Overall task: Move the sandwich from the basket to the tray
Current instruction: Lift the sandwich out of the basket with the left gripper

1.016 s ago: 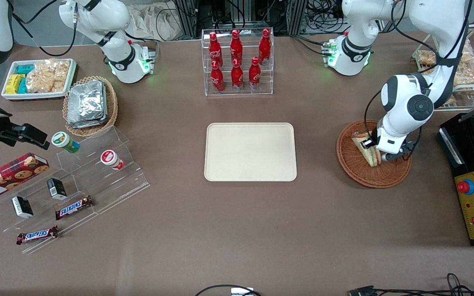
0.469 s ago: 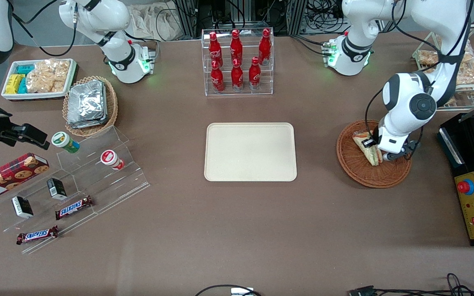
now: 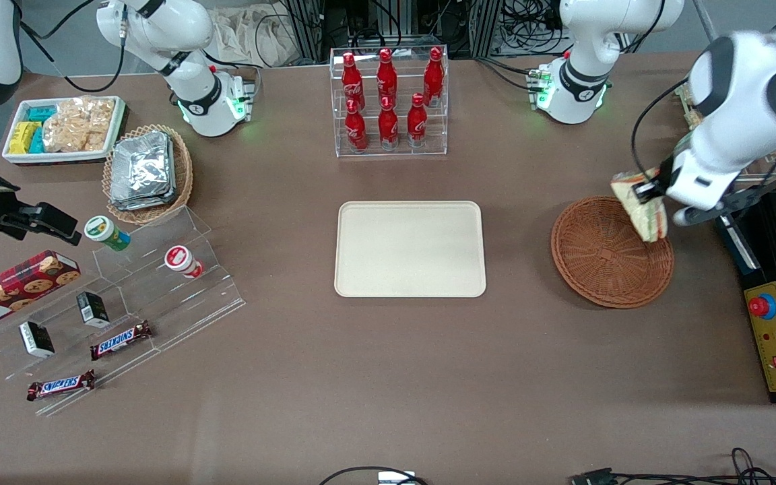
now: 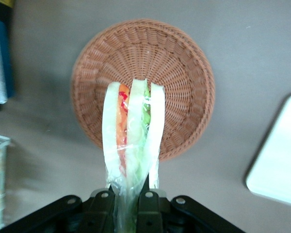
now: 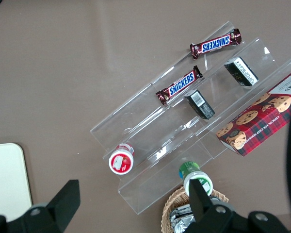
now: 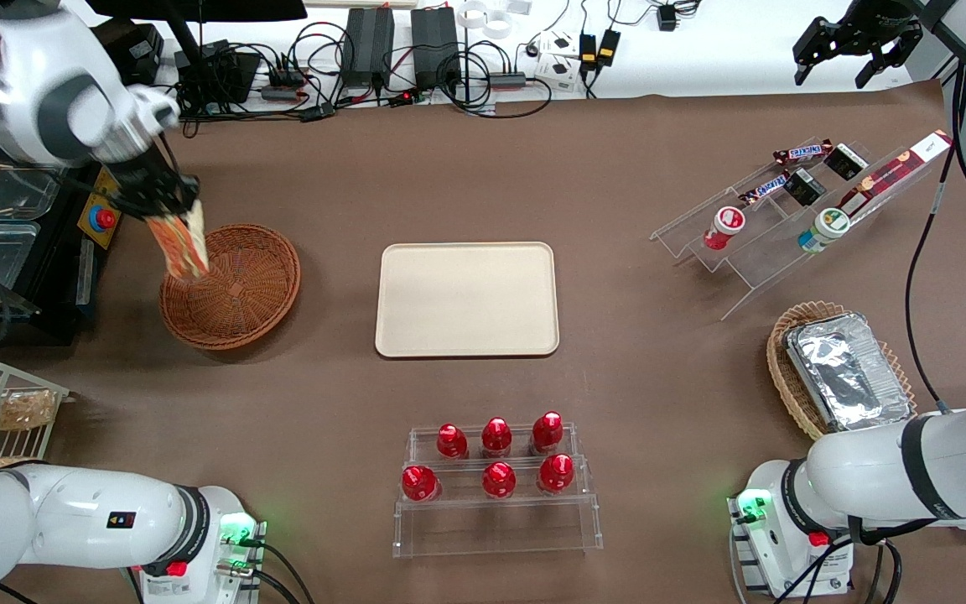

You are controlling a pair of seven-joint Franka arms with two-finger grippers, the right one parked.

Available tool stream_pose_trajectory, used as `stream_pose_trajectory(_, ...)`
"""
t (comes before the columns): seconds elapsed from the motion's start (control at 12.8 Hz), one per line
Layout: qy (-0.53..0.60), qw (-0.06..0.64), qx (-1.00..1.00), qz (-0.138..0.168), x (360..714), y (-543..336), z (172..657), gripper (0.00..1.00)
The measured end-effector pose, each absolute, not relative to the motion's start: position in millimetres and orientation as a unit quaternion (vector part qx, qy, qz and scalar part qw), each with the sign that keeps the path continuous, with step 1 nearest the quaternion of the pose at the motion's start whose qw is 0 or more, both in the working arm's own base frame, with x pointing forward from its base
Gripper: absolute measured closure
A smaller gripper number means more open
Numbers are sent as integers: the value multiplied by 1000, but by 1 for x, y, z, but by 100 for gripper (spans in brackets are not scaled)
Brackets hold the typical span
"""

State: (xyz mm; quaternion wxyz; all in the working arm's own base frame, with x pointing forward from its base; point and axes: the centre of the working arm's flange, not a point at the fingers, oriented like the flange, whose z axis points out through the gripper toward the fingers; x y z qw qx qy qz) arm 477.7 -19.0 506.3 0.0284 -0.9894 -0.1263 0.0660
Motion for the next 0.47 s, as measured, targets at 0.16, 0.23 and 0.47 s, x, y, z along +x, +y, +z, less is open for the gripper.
stream_pose_trajectory(0.16,-104,28,-992,64,482,-22,563,84)
stream_pose_trajectory(0.23,-93,29,-993,62,484,-28,581,84)
stream_pose_trajectory(0.47,-61,37,-995,65,491,-66,608,84)
